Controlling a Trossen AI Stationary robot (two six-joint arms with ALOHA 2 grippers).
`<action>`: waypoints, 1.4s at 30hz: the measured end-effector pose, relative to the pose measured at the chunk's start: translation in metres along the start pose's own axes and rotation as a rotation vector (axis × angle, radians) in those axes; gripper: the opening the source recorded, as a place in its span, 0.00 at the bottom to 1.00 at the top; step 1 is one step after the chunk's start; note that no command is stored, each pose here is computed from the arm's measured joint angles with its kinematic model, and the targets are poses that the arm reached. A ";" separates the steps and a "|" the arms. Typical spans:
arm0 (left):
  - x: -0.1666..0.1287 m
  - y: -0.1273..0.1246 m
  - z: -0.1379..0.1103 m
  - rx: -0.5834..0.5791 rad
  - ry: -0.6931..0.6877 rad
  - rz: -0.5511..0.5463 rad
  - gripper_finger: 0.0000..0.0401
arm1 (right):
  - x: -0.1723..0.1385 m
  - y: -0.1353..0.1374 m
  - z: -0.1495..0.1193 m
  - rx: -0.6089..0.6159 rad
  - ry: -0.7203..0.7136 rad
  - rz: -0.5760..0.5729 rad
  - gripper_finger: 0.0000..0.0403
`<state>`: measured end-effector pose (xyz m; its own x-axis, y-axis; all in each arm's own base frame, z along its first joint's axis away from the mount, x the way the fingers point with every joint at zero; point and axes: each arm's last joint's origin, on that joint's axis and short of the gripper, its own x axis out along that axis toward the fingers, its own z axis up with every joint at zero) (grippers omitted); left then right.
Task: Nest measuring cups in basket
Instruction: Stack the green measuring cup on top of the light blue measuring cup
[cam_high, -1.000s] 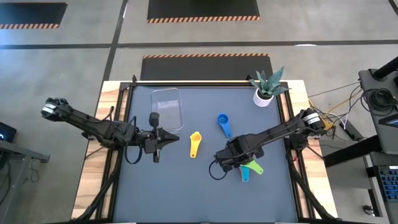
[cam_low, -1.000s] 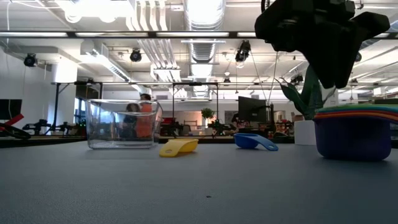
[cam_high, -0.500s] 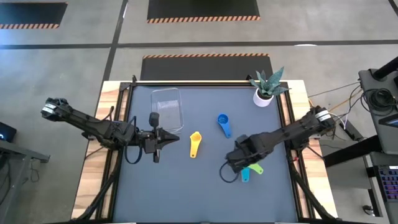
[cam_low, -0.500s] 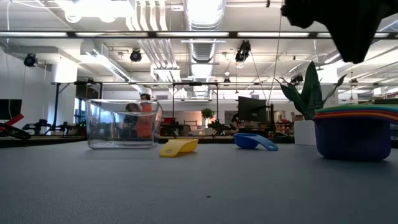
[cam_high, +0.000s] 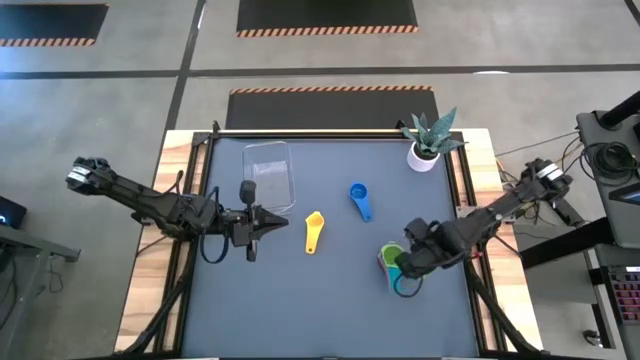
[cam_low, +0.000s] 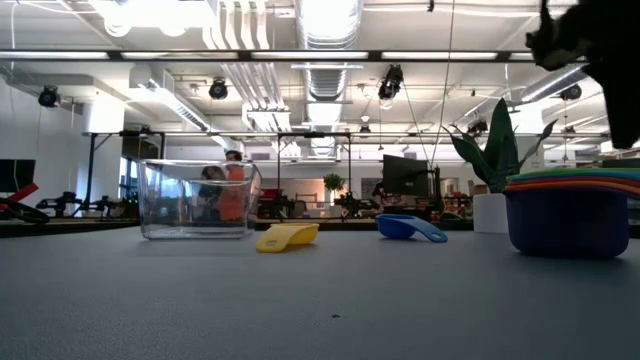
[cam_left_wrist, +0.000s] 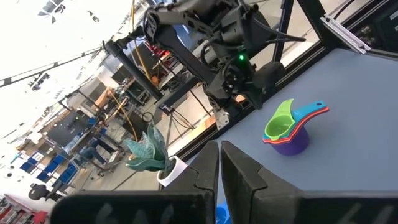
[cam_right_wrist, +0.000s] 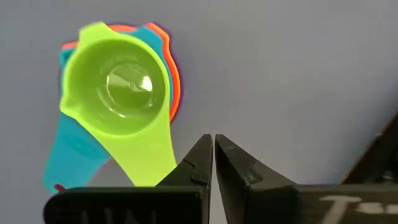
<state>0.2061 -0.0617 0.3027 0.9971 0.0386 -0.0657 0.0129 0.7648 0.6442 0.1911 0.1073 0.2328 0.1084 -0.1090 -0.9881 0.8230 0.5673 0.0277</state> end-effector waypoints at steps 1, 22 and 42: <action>0.000 0.000 0.000 -0.002 -0.003 0.002 0.00 | 0.003 -0.004 -0.002 0.003 -0.002 0.019 0.02; 0.000 0.001 0.001 -0.010 -0.011 0.008 0.00 | 0.030 -0.015 -0.038 0.063 0.046 0.152 0.02; 0.000 0.001 0.001 -0.009 -0.009 0.007 0.00 | 0.018 0.020 -0.046 0.034 0.050 0.169 0.02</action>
<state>0.2062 -0.0617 0.3040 0.9978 0.0384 -0.0540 0.0048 0.7705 0.6374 0.1837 0.1536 0.2085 0.2201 0.0267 -0.9751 0.8141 0.5457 0.1987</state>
